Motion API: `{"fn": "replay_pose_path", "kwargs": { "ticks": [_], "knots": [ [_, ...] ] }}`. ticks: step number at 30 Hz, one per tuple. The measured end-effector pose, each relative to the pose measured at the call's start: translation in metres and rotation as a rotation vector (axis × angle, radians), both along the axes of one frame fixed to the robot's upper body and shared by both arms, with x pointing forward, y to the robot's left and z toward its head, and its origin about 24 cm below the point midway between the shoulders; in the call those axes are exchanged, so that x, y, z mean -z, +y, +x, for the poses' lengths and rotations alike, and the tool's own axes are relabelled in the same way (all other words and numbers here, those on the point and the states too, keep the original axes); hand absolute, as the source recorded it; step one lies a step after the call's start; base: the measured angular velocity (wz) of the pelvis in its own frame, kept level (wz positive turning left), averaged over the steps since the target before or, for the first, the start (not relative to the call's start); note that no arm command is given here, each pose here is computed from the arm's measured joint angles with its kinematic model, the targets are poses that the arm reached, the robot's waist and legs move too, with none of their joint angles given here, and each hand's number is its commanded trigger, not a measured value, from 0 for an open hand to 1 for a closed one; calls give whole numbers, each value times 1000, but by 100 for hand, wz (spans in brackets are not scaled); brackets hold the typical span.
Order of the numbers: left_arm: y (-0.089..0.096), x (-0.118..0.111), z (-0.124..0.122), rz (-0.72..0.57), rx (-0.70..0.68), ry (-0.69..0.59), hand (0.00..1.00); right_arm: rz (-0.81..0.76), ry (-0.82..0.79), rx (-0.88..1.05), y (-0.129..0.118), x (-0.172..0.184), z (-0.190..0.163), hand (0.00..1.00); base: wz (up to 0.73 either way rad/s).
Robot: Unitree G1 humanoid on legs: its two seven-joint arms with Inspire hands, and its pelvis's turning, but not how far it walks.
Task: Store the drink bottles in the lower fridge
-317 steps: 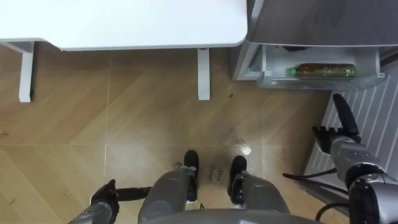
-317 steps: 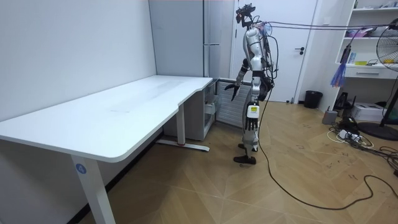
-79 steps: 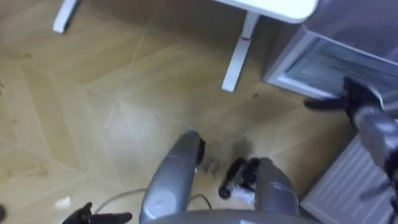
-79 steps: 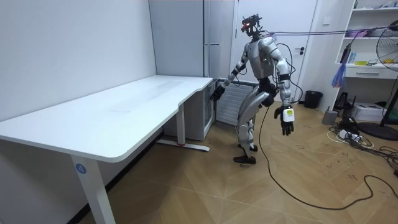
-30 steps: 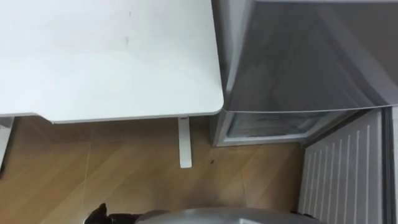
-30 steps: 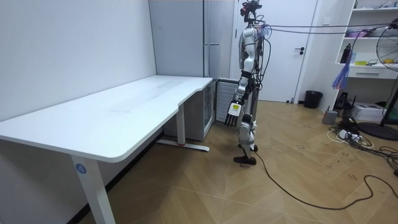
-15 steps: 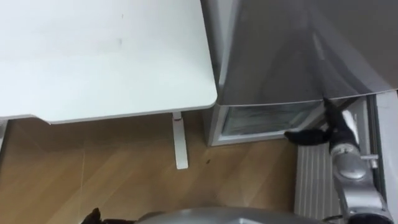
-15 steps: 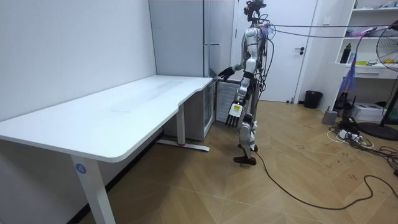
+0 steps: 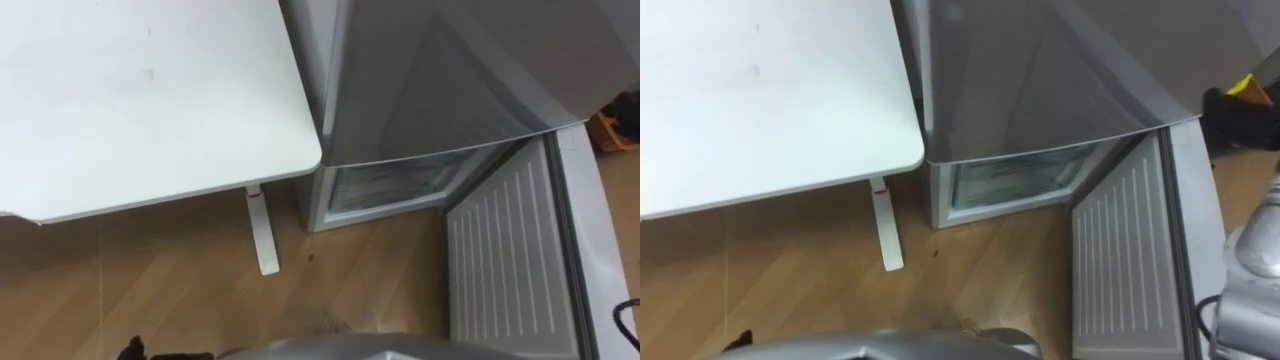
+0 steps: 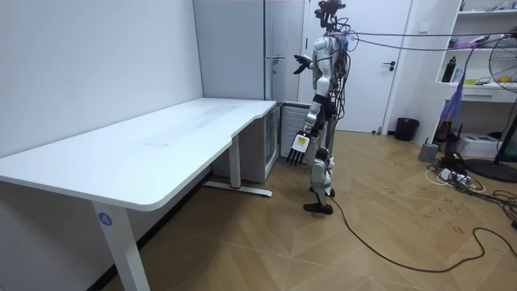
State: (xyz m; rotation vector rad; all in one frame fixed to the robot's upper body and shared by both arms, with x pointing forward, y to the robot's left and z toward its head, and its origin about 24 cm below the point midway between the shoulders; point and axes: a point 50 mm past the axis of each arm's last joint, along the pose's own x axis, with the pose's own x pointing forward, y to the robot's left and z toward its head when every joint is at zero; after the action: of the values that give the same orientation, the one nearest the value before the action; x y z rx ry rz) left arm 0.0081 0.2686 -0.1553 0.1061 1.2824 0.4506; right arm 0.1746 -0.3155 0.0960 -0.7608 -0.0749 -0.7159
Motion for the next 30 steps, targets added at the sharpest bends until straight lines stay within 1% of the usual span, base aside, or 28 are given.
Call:
{"fn": "replay_pose_path", "kwargs": {
  "ticks": [6,8,11,13,16,18,20,22,23,25,26,28,29,30],
  "knots": [
    [0,1,-11,-1,24,56,0,-4,-7,83,-14,0,-8,0,0],
    [1,0,-15,3,15,64,0,22,-11,115,-22,2,-11,0,0],
    [7,-4,-19,27,-11,51,0,104,-13,187,-42,11,-18,0,4],
    [11,-5,-20,37,-32,48,0,181,-5,254,-57,23,-24,0,2],
    [13,-6,-17,40,-30,45,0,307,6,352,-71,43,-31,0,0],
    [12,-6,-17,39,-22,49,0,349,14,390,-74,51,-34,0,0],
    [13,-6,-17,38,-23,53,0,423,16,429,-80,62,-39,0,0],
    [14,-6,-19,34,-35,66,0,536,24,513,-91,78,-45,0,5],
    [14,-6,-19,34,-41,68,0,565,27,536,-95,82,-48,0,10],
    [17,-7,-24,41,-65,75,0,680,-17,611,-108,88,-54,0,12],
    [18,-8,-24,44,-67,76,0,712,-30,632,-112,90,-56,0,12],
    [22,-10,-21,60,-69,61,0,837,-54,738,-124,102,-72,0,21],
    [23,-11,-20,65,-70,58,0,872,-62,773,-126,107,-79,0,26],
    [26,-12,-21,70,-86,58,0,950,-89,842,-127,117,-91,0,14]
  ]
}}
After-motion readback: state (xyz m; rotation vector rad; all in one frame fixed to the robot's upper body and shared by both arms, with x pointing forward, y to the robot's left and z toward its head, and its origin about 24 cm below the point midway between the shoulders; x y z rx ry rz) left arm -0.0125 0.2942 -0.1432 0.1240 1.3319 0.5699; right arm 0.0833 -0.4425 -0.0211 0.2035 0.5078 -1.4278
